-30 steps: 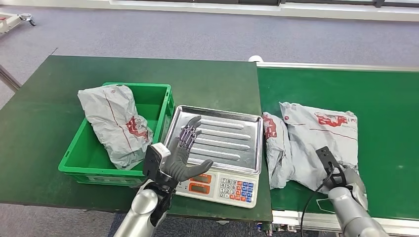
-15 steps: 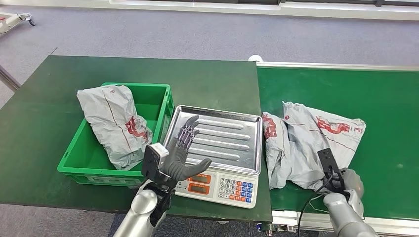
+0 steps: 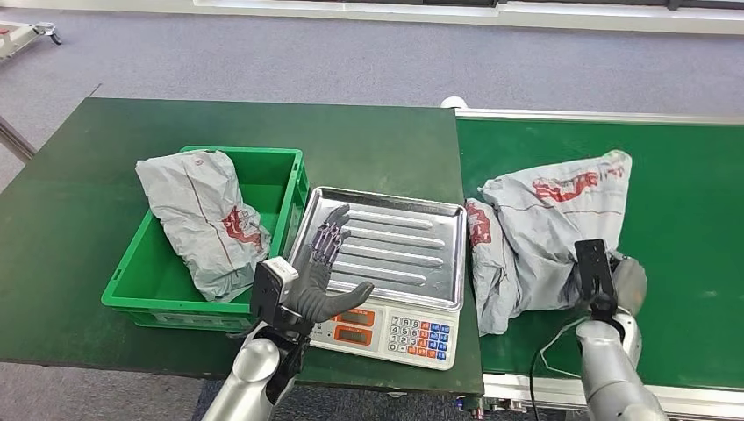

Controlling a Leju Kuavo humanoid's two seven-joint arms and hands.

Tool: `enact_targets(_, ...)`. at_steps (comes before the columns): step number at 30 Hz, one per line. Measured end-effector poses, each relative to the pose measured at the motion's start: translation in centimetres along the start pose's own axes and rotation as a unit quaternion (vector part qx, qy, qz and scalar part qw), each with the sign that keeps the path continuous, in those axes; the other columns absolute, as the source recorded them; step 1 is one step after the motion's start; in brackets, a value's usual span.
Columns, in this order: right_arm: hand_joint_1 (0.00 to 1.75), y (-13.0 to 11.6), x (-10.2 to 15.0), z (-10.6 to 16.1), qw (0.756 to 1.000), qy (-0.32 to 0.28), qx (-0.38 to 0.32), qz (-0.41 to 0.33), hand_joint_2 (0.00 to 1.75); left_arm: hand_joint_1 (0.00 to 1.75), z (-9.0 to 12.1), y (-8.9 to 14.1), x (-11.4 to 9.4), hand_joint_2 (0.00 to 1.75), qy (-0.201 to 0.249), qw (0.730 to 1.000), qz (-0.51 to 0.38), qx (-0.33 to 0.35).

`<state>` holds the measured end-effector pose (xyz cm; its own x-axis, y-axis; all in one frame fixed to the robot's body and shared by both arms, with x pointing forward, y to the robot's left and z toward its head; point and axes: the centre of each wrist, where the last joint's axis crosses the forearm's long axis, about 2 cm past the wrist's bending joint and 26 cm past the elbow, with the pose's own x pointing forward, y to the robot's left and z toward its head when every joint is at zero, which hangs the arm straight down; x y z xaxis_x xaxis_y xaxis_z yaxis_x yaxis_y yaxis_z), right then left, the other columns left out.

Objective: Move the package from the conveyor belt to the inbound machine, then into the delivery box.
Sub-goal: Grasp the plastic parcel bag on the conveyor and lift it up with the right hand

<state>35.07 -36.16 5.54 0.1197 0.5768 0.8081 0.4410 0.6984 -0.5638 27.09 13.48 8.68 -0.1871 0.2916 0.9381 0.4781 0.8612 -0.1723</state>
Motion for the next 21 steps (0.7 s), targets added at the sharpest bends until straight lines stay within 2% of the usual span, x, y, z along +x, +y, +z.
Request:
enact_targets(5, 1.75, 0.1, 4.7, -1.2, 0.996, -0.071, -0.022, -0.038, 1.75, 0.0, 0.4, 0.0, 0.0, 1.75, -0.001, 1.0, -0.005, 0.004)
enact_targets(10, 1.75, 0.0, 8.0, -1.2, 0.988, -0.134, -0.035, -0.062, 1.75, 0.0, 0.5, 0.2, 0.1, 1.75, -0.003, 1.0, -0.009, 0.01)
enact_targets(15, 1.75, 0.0, 9.7, -0.9, 0.983, -0.166, -0.04, -0.072, 1.75, 0.0, 0.6, 0.2, 0.1, 1.75, -0.003, 1.0, -0.009, 0.013)
enact_targets(21, 1.75, 0.0, 10.4, -0.7, 0.98, -0.179, -0.043, -0.077, 1.75, 0.0, 0.7, 0.3, 0.1, 1.75, -0.003, 1.0, -0.009, 0.015)
